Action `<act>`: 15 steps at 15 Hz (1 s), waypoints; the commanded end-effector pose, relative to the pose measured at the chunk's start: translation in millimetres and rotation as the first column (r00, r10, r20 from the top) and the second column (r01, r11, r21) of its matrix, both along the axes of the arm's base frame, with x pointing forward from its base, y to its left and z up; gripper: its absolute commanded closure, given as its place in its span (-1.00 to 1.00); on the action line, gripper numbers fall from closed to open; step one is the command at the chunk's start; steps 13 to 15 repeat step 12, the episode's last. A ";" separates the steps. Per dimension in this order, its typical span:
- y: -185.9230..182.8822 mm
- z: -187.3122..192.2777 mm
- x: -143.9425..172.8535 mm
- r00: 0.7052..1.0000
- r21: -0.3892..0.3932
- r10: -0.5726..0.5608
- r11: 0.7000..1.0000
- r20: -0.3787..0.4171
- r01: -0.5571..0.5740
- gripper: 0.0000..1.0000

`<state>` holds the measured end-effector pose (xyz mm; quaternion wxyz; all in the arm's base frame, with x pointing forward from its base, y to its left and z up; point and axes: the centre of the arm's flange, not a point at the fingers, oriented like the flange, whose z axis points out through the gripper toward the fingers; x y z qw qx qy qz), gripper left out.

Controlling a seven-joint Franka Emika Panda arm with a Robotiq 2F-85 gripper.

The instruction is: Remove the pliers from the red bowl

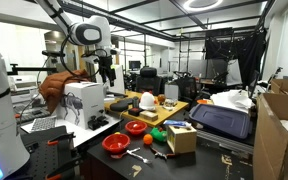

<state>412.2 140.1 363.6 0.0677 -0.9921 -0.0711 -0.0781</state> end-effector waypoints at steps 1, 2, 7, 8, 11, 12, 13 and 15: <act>14.8 1.7 29.4 1.000 0.007 0.013 1.000 -0.003 -0.013 -1.00; 13.8 3.1 33.3 1.000 0.005 0.013 1.000 -0.010 -0.013 -1.00; 4.7 0.3 35.5 1.000 0.002 -0.019 1.000 -0.009 0.019 -1.00; 1.8 -0.1 36.9 1.000 0.000 -0.028 1.000 -0.010 0.028 -1.00; 2.3 -1.0 36.6 1.000 -0.001 -0.027 1.000 -0.012 0.027 -1.00; 3.7 -1.2 36.2 1.000 -0.001 -0.024 1.000 -0.012 0.024 -1.00; 3.7 -1.2 36.2 1.000 -0.001 -0.024 1.000 -0.012 0.024 -1.00; 3.7 -1.2 36.2 1.000 -0.001 -0.024 1.000 -0.012 0.024 -1.00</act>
